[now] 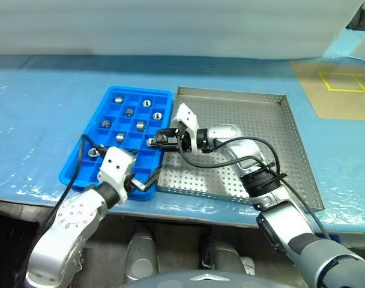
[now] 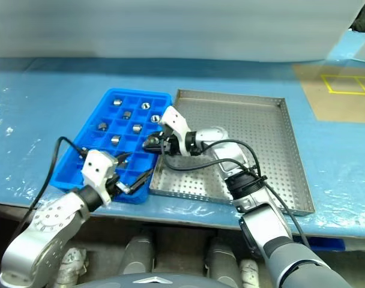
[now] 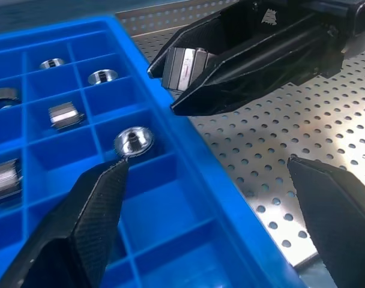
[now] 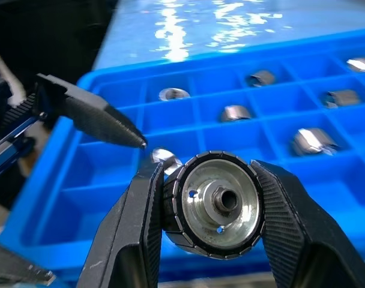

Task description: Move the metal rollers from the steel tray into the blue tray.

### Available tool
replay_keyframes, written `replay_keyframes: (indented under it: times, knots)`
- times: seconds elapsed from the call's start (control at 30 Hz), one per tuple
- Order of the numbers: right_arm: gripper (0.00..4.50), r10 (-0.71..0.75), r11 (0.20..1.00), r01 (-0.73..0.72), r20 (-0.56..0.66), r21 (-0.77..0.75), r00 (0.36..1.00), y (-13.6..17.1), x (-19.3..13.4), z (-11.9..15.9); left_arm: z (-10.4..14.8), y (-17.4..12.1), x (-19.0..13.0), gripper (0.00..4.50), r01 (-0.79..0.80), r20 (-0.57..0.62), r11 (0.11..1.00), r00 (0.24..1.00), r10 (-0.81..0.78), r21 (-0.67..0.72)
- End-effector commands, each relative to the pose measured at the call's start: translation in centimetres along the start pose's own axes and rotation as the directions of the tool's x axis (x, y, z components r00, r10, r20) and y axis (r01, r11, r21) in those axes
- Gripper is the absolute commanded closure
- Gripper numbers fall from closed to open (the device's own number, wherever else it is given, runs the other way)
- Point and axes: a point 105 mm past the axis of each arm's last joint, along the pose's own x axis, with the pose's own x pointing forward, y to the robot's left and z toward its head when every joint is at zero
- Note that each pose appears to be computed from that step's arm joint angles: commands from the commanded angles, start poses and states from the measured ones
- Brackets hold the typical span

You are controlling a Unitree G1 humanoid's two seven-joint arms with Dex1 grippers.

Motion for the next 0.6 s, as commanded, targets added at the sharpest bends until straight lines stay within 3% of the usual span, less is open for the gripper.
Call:
replay_keyframes:
  times: [0.03, 0.3, 0.6]
  knots:
    - [2.7, 0.096, 0.992, -0.095, 0.016, -0.078, 0.995, 1.2, 1.1, 1.3, 1.5, -0.3, -1.4, 0.0, -0.045, 0.049, 0.999, 0.998, 0.045, 0.008]
    - [2.7, 0.211, 0.969, -0.22, -0.089, -0.113, 0.974, 3.0, 2.4, -0.7, 0.8, -1.7, -3.2, 0.0, -0.058, 0.026, 0.997, 0.998, 0.059, -0.048]
    - [2.7, 0.211, 0.965, -0.241, -0.233, -0.108, 0.949, 2.8, 1.9, -3.6, 0.1, -2.4, -3.9, 0.0, -0.038, 0.0, 0.997, 0.999, 0.038, -0.063]
